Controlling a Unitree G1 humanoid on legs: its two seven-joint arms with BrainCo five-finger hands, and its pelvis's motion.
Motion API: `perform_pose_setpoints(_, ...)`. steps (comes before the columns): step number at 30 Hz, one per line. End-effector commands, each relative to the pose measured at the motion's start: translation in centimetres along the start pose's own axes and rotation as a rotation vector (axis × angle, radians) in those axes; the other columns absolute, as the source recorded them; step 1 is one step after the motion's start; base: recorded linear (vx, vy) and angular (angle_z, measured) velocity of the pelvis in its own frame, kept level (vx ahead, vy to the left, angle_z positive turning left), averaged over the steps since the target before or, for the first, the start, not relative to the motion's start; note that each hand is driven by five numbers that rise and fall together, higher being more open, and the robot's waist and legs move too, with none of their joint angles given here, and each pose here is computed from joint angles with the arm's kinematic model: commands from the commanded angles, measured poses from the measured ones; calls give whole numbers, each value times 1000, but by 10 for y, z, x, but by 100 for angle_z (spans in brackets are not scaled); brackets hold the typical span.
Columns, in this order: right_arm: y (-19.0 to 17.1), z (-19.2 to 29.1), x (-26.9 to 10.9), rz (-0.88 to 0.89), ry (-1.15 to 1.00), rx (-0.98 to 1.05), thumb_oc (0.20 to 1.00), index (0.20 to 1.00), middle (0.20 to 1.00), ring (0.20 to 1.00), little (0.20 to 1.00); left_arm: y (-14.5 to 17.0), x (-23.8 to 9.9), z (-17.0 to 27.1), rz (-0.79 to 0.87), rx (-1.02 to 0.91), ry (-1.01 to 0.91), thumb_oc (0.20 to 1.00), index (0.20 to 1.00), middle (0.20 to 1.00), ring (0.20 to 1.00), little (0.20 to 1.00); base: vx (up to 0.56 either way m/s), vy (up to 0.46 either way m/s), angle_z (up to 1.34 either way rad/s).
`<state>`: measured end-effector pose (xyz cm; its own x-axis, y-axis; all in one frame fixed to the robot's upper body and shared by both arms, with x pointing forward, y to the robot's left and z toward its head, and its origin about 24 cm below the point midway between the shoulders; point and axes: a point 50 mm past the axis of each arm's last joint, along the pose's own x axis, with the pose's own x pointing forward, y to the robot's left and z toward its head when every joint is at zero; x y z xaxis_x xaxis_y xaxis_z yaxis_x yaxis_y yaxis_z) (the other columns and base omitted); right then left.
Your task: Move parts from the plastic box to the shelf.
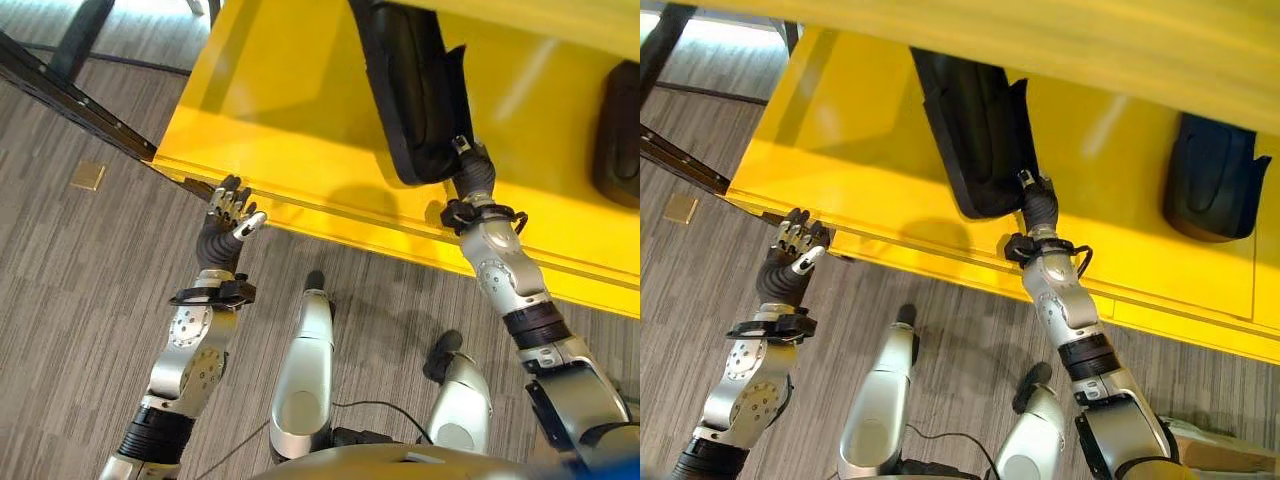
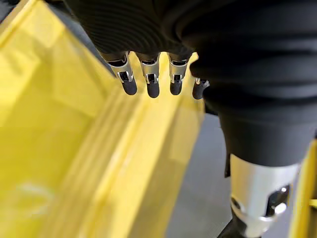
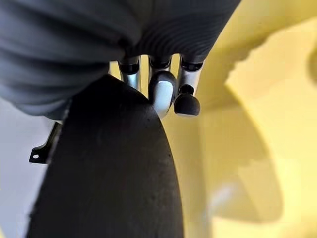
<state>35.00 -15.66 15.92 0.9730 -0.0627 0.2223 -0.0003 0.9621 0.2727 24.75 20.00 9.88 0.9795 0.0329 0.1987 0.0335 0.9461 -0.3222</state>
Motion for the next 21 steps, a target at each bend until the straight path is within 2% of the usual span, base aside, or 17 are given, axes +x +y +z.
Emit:
perform_pose_setpoints(1, -6, 64, 23, -71, -255, 61, 200, 200, 200, 200, 200, -19, 2, 26, -87, -39, -128, 1000, 1000, 1000, 1000, 1000, -70, 7, -9)
perform_pose_setpoints(6, -14, 104, 47, -144, -323, 3, 200, 200, 200, 200, 200, -26, 3, 24, -119, -57, -118, 1000, 1000, 1000, 1000, 1000, -23, 6, -1)
perform_pose_setpoints(12, -18, 119, 65, -215, -315, 26, 200, 200, 200, 200, 200, -29, 6, 22, -133, -73, -114, 1000, 1000, 1000, 1000, 1000, 4, 14, -2)
perform_pose_setpoints(21, -11, 99, 78, -290, -208, 74, 200, 200, 200, 200, 200, -35, 13, 23, -146, -91, -129, 1000, 1000, 1000, 1000, 1000, 11, -1, 1)
